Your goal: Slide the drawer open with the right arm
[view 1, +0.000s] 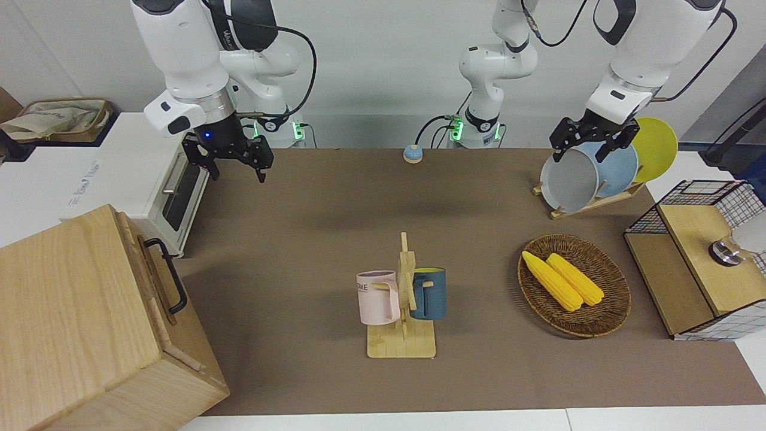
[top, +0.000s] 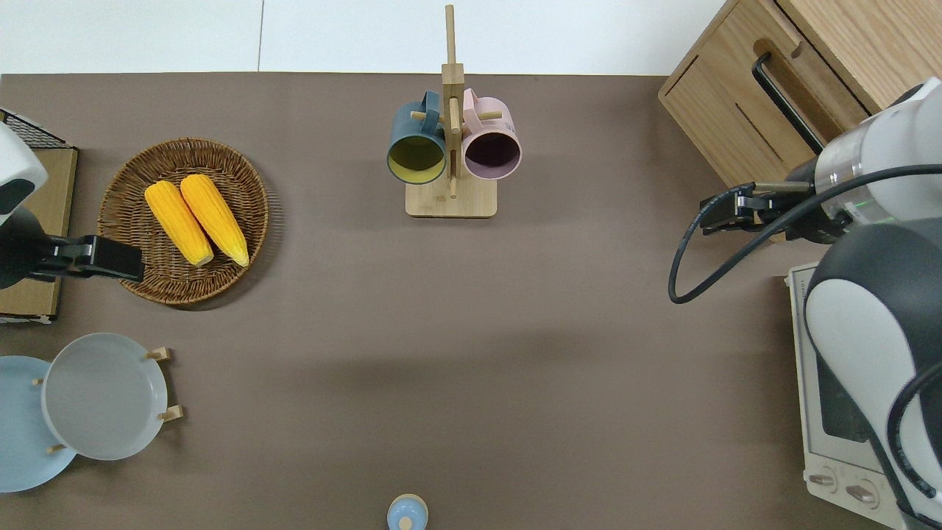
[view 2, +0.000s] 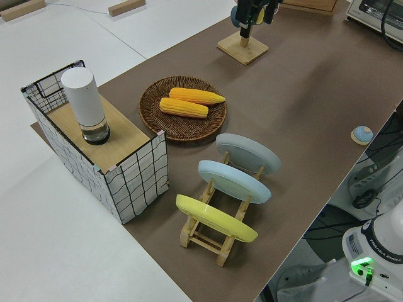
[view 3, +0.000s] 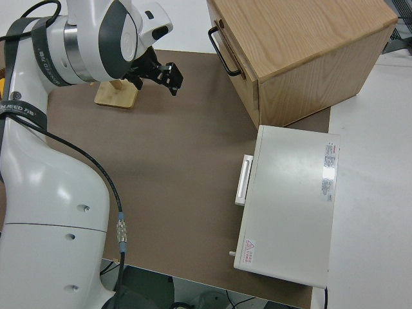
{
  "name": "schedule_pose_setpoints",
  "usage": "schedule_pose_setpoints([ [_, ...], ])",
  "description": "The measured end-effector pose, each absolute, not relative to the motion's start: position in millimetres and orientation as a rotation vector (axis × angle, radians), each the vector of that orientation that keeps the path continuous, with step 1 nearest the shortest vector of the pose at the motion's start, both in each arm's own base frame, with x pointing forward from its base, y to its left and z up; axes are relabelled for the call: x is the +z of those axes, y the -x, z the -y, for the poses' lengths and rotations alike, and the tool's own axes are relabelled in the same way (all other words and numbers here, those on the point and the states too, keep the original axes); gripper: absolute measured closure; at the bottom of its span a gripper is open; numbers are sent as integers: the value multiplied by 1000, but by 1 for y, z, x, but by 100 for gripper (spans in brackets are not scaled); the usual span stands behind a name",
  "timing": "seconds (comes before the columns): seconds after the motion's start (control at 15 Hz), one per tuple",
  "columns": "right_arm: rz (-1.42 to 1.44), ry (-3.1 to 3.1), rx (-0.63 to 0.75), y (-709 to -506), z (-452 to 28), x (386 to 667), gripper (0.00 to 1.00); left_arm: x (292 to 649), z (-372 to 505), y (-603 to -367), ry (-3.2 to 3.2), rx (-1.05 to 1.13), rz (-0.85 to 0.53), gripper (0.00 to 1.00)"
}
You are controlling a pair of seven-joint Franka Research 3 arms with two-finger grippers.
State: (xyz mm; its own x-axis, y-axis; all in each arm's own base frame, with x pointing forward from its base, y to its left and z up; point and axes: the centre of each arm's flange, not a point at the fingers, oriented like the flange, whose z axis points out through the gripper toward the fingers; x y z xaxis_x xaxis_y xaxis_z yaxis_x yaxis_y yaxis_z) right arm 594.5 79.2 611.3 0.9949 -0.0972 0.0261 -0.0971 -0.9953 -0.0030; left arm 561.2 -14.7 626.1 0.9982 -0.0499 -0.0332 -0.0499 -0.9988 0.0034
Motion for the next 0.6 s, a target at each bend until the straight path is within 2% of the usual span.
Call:
schedule_pose_setpoints([
  [0.6, -148, 3136, -48, -594, -81, 613, 1, 626, 15, -561, -3138, -52, 78, 0],
])
